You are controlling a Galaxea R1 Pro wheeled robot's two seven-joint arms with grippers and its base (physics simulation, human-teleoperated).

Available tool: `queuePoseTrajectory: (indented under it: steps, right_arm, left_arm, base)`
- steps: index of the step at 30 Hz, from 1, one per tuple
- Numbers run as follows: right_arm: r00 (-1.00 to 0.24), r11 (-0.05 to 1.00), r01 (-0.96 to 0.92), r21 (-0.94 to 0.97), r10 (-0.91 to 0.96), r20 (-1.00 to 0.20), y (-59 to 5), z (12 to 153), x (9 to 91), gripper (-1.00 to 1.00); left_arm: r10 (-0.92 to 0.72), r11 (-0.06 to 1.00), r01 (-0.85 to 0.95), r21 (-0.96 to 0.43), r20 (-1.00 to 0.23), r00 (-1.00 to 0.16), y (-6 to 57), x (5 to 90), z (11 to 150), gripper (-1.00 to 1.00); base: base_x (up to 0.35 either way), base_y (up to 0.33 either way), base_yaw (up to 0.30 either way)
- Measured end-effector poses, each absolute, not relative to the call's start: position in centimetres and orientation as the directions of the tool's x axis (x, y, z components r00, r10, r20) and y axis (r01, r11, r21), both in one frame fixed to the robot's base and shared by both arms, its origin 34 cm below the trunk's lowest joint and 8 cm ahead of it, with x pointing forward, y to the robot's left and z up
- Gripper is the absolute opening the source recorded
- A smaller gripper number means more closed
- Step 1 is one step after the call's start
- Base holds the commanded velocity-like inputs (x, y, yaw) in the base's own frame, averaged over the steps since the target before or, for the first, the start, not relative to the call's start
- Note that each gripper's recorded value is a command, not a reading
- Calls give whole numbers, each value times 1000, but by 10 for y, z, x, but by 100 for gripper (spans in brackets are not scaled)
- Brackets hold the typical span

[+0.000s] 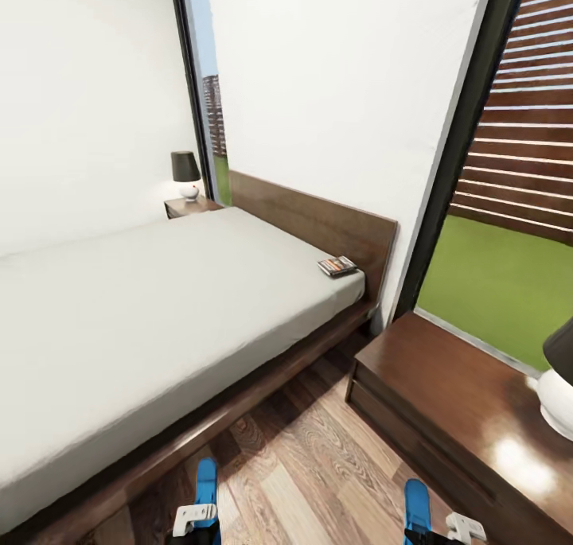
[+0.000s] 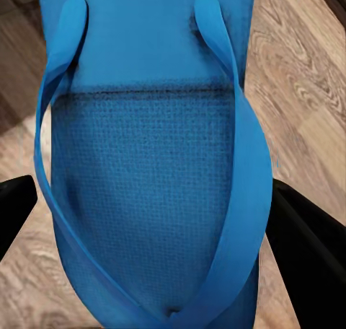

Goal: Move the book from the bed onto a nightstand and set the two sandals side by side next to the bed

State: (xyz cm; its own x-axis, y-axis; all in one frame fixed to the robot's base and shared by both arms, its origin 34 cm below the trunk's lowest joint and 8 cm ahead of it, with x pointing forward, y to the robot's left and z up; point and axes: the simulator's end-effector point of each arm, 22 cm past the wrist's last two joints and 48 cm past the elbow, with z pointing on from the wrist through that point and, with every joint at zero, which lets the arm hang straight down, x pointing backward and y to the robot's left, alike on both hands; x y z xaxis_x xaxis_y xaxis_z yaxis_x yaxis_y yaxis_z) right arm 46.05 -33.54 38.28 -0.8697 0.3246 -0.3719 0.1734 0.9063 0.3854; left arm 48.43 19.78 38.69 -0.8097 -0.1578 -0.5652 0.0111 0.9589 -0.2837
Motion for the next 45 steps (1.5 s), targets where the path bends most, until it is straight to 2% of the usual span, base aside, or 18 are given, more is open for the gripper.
queuePoseTrajectory:
  steps: [45]
  right_arm:
    - [-877,906,181,382,325,-354,-335,376,454,-100]
  left_arm:
    - [-158,959,5,-284,-548,-821,198,478,380,-100]
  base:
    - [0,0,276]
